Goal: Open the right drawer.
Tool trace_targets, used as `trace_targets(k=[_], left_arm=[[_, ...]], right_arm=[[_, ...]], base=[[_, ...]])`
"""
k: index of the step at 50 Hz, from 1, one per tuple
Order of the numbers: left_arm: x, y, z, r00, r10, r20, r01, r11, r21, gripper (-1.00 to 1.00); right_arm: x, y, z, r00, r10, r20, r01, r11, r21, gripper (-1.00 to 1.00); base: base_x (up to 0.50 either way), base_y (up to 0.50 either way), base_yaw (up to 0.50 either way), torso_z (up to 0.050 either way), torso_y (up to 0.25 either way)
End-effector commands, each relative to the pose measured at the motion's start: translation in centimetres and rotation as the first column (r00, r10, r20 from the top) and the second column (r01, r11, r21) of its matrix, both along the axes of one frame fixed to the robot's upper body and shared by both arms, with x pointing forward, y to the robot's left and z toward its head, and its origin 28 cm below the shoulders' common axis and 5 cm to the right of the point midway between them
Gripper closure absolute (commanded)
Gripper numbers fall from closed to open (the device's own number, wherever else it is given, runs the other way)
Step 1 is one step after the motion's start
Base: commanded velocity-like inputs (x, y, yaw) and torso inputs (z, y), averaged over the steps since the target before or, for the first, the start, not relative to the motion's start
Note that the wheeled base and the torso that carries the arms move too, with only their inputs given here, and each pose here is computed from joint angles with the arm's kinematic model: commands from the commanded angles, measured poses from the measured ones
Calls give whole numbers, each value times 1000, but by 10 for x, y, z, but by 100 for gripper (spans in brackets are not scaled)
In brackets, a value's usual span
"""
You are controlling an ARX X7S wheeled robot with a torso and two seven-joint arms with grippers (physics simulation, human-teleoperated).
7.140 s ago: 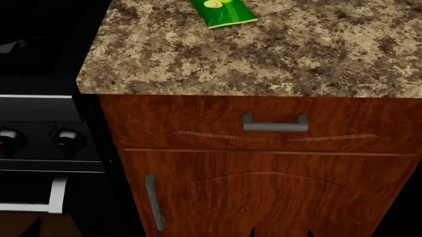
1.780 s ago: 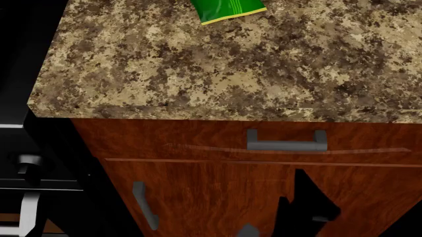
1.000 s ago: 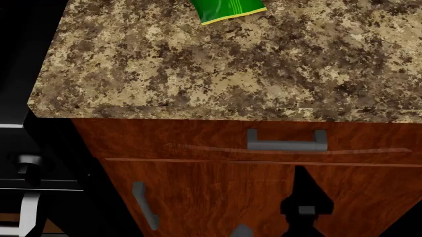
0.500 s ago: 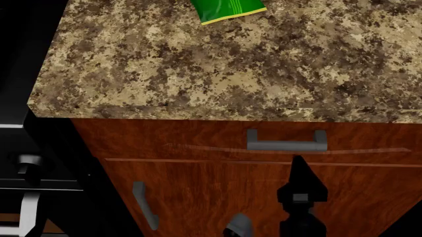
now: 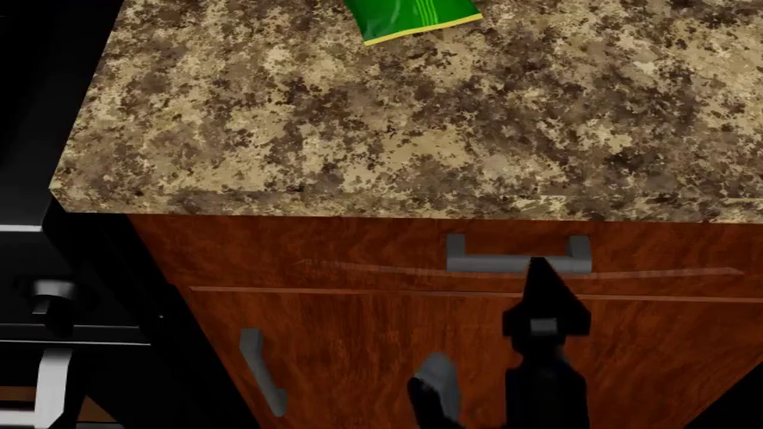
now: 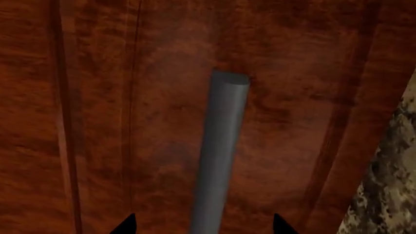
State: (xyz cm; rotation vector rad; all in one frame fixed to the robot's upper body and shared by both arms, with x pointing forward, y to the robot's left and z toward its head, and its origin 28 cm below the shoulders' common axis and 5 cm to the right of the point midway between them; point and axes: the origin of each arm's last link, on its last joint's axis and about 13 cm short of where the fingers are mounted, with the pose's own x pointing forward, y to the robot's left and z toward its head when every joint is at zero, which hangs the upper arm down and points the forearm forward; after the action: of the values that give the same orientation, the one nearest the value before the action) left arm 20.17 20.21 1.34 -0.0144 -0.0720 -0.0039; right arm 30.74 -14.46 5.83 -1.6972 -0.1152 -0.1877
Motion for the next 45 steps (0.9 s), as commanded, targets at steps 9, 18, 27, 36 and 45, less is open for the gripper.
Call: trace_targets(k=[9,18,27,36,45], left_arm=[[0,-1,0,1000,-4,-4,5,1000,6,-100],[0,-1,0,1000,-2,-2,2,1000,7,-100],[0,-1,-1,1000,-3,-2,3,1000,10,-100],[-1,-1,-1,1000,-2,1,2,1000,14,-100],[-1,-1,-2,1000,-3,1,3,1000,24,-100]], right_arm=[[13,5,0,1000,6,-5,-5,997,79,-100],[20,8,-7,1000,22,-7,-22,998,60,-100],[25,4,-8,1000,0,0,0,1000,28,-100],[28,2,-4,1000,-8,8,8,1000,16,-100],[34,2,-6,1000,-5,1,5,1000,-2,-100]], base=[[0,0,0,0,0],[0,0,0,0,0],[0,0,0,0,0],[0,0,0,0,0],[0,0,0,0,0]])
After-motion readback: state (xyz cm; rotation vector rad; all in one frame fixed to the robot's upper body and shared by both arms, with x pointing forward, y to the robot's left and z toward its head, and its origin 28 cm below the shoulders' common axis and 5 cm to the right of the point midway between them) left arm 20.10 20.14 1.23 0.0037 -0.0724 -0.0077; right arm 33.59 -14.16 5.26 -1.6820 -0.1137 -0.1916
